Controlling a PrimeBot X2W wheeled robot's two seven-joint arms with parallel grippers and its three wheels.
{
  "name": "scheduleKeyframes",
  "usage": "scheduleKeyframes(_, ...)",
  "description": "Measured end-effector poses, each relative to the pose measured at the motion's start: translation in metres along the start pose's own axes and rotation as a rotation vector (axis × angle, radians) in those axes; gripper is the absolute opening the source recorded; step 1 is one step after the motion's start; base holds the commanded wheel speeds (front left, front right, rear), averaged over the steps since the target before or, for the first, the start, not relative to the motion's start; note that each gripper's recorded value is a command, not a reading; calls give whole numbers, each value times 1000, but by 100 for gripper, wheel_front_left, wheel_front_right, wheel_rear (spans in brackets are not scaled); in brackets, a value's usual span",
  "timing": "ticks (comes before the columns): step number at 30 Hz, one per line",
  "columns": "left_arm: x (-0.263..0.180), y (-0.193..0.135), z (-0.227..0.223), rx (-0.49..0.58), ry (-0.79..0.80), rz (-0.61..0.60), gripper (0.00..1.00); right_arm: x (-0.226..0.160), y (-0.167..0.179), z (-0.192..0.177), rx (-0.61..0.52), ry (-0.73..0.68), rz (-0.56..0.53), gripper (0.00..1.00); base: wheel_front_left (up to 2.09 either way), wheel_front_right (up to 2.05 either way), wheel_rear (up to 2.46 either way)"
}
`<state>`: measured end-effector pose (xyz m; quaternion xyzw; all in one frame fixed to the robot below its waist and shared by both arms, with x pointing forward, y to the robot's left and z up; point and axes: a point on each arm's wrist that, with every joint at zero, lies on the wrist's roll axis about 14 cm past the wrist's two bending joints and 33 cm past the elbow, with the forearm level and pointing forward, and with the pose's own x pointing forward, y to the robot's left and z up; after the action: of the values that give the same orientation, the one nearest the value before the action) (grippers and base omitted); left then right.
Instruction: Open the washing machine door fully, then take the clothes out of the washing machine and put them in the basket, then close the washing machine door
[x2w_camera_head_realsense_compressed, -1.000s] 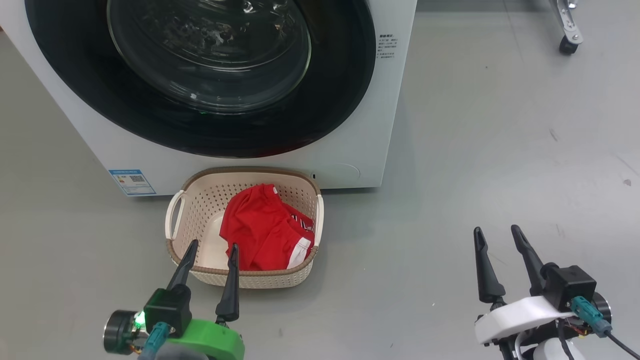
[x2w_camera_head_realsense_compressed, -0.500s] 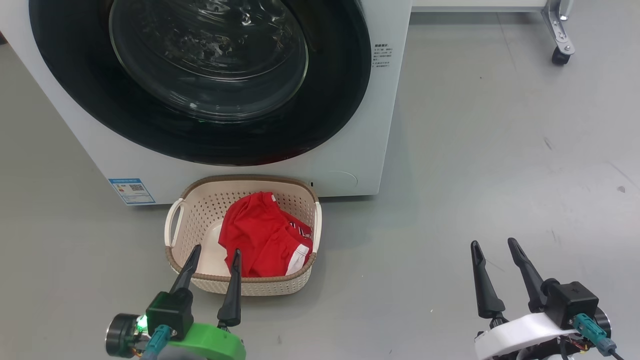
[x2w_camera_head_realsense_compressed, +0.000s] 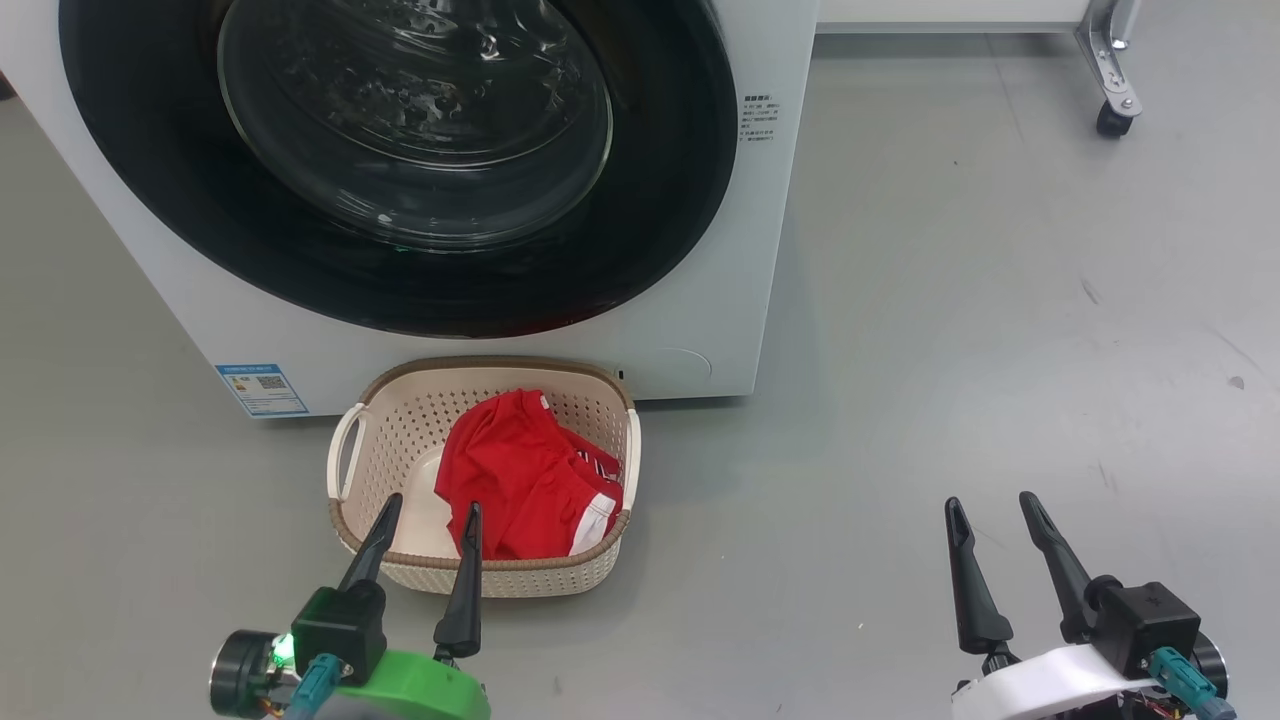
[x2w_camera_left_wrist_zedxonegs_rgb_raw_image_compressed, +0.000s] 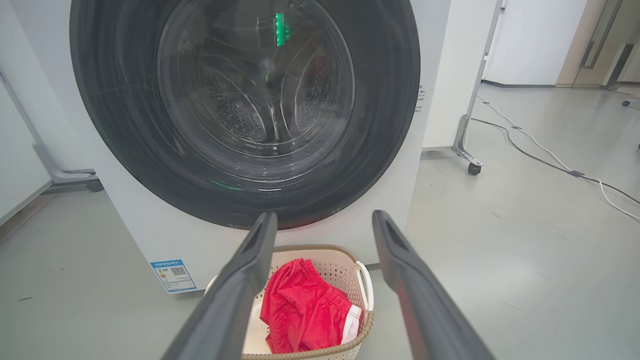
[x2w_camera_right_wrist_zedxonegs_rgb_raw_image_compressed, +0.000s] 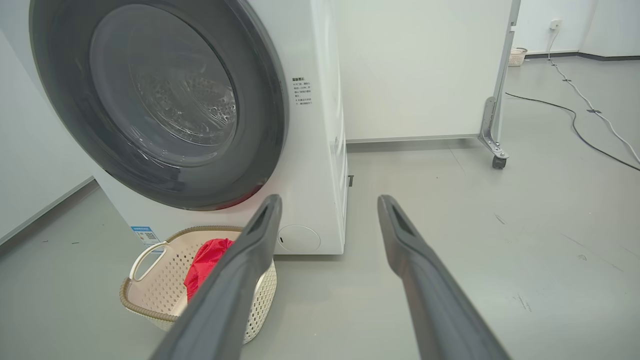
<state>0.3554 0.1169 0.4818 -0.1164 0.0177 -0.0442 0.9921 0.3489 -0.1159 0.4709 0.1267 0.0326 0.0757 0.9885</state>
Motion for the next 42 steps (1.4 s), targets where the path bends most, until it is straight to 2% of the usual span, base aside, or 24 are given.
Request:
scheduleKeyframes(18, -1, -2, -1, -8, 9, -9, 100, -4, -1, 0, 5, -2, -14, 100, 0, 0, 0)
scheduleKeyframes(19, -2, -1, -2, -8, 12, -9, 0, -4, -2, -1, 5, 2, -15, 0, 0, 0, 0)
scheduleKeyframes(25, -14, 0, -30, -15, 99, 10, 0, -10, -2, -23, 15, 71, -30, 0, 0, 0, 0)
scheduleKeyframes(30, -17, 1, -33, -48, 110, 16, 0, -14, -3, -27, 53, 82, -40, 0, 0, 0, 0)
scheduleKeyframes(42, -14, 9, -30, -228, 118, 57, 0, -16, -14, -24, 221, 82, -98, 0, 0, 0, 0)
